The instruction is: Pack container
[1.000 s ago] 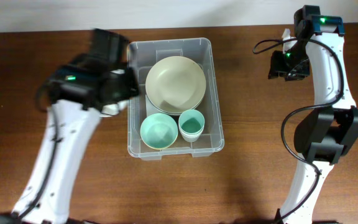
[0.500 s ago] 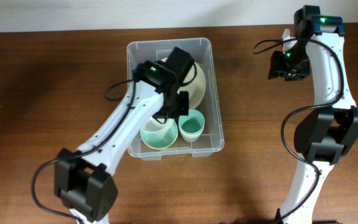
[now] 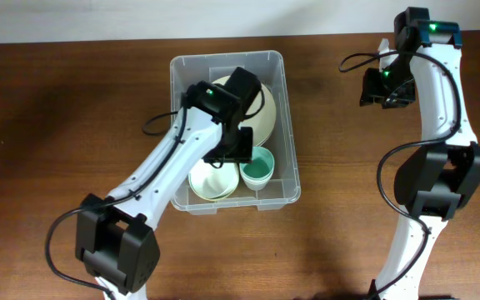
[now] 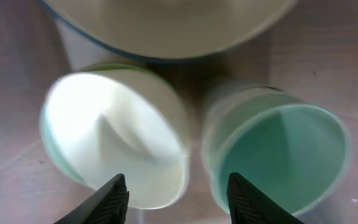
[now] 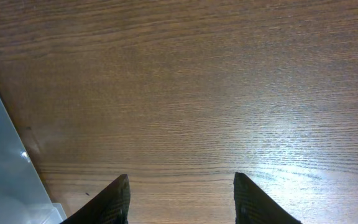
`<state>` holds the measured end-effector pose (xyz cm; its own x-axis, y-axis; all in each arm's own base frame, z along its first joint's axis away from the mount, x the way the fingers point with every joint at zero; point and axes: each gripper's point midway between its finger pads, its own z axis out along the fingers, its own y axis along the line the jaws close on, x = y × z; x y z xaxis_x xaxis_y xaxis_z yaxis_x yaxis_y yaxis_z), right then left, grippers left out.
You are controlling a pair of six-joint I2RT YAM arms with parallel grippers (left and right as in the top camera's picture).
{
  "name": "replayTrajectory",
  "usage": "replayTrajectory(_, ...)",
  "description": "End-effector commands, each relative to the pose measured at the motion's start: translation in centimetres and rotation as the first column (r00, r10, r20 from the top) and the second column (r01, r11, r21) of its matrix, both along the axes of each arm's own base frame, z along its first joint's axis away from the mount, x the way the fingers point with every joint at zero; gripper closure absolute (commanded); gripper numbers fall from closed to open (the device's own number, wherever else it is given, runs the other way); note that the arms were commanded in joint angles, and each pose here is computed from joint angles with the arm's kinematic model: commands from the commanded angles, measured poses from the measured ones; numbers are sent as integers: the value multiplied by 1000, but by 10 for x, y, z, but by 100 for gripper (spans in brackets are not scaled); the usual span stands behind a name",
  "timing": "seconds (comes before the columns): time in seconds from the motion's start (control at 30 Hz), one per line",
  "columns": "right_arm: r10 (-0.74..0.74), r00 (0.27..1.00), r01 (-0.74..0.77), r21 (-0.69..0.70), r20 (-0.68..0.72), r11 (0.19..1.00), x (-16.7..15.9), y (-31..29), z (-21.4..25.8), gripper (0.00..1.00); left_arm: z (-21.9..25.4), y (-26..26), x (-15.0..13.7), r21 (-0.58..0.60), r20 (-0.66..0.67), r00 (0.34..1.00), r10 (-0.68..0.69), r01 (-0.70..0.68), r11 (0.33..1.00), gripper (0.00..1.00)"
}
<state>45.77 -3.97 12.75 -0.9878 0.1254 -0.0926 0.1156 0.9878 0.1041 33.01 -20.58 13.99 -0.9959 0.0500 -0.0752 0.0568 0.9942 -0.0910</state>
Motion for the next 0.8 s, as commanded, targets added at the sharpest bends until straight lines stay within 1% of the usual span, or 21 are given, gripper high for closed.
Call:
replayTrajectory(0.0,-8,998,9,-14,57,1000,1,-1,24,51,34,37,19,14,105,991,81,-83,996,47)
replayTrajectory(0.13,-8,998,9,-14,57,1000,1,-1,24,51,74,85,36,21,242,952,189,-200,980,45)
replayTrajectory(0.23,-8,998,9,-14,58,1000,1,-1,24,51,103,117,46,-33,333,901,278,-283,958,44)
replayTrajectory(0.27,-8,998,9,-15,58,1000,1,-1,24,51,109,122,48,-53,348,890,294,-295,954,45)
replayTrajectory(0.3,-8,998,9,-14,58,1000,1,-1,24,51,113,123,49,-76,352,886,301,-294,953,49)
replayTrajectory(0.37,-8,998,9,-14,58,1000,1,-1,24,51,114,115,49,-122,338,898,280,-254,960,63)
replayTrajectory(0.43,-8,998,9,-15,58,1000,1,-1,24,51,110,94,48,-171,312,925,217,-170,970,93)
replayTrajectory(0.47,-8,998,9,-15,58,1000,1,-1,24,51,107,87,46,-181,301,934,193,-142,973,99)
replayTrajectory(0.57,-8,998,9,-15,58,1000,1,-1,24,51,88,65,39,-177,248,960,132,-89,980,100)
replayTrajectory(0.67,-8,998,9,-15,58,1000,1,-1,24,51,59,41,28,-164,169,983,67,-39,986,99)
replayTrajectory(0.77,-8,998,9,-15,58,1000,1,-1,24,51,34,20,19,-164,98,995,11,6,986,99)
